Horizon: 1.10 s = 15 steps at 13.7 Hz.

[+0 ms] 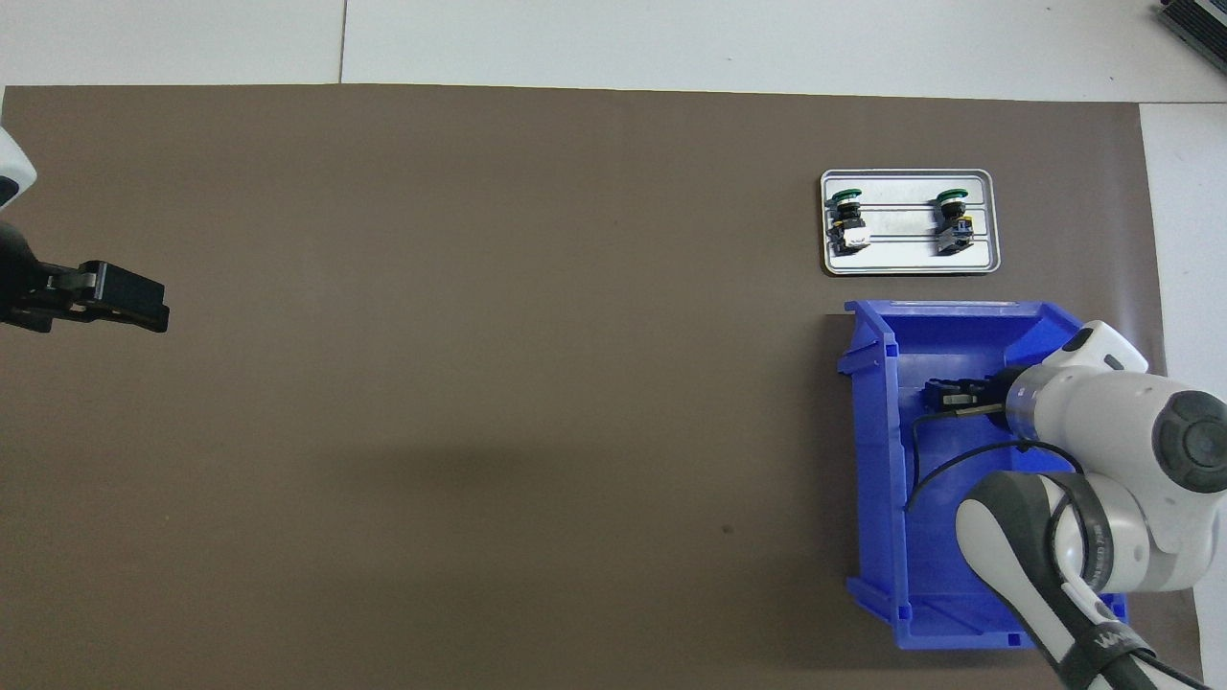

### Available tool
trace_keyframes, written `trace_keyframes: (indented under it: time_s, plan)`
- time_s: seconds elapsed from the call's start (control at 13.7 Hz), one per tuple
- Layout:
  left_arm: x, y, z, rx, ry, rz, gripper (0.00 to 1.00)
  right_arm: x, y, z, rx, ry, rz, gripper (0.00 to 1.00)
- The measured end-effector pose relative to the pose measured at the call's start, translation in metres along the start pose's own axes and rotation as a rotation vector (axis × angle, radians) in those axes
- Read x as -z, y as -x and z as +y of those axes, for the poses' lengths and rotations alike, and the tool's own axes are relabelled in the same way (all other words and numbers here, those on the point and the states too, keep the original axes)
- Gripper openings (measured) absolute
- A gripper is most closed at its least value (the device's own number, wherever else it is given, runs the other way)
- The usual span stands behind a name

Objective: Place and press button with both arms

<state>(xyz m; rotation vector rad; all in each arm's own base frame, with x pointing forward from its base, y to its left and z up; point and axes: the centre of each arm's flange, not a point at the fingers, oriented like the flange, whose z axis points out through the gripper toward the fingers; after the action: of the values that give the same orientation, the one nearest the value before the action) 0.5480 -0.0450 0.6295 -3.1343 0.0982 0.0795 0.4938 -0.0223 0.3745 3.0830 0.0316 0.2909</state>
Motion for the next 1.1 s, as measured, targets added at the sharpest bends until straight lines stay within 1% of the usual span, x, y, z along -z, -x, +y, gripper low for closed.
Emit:
trace_keyframes:
  time_s: [0.07,0.15,0.29,0.44,0.73,0.88,0.95,1.1]
  plan:
    - [0.0,0.0,0.0,0.0,0.0,0.0,1.0,0.024,-0.011,0.003,-0.017,0.002,-0.024,0.97]
    - [0.0,0.0,0.0,0.0,0.0,0.0,1.0,0.052,-0.022,0.005,-0.034,0.004,-0.049,1.0]
    - [0.0,0.0,0.0,0.0,0.0,0.0,1.0,0.107,-0.039,0.01,-0.074,0.01,-0.08,1.0]
    - [0.0,0.0,0.0,0.0,0.0,0.0,1.0,0.15,-0.05,0.014,-0.112,0.014,-0.097,1.0]
    - [0.0,0.0,0.0,0.0,0.0,0.0,1.0,0.214,-0.064,0.019,-0.162,0.021,-0.114,1.0]
    - [0.0,0.0,0.0,0.0,0.0,0.0,1.0,0.246,-0.07,0.025,-0.175,0.024,-0.144,1.0]
    - [0.0,0.0,0.0,0.0,0.0,0.0,1.0,0.255,-0.074,0.026,-0.179,0.026,-0.158,1.0]
    - [0.0,0.0,0.0,0.0,0.0,0.0,1.0,0.253,-0.081,0.026,-0.185,0.027,-0.165,1.0]
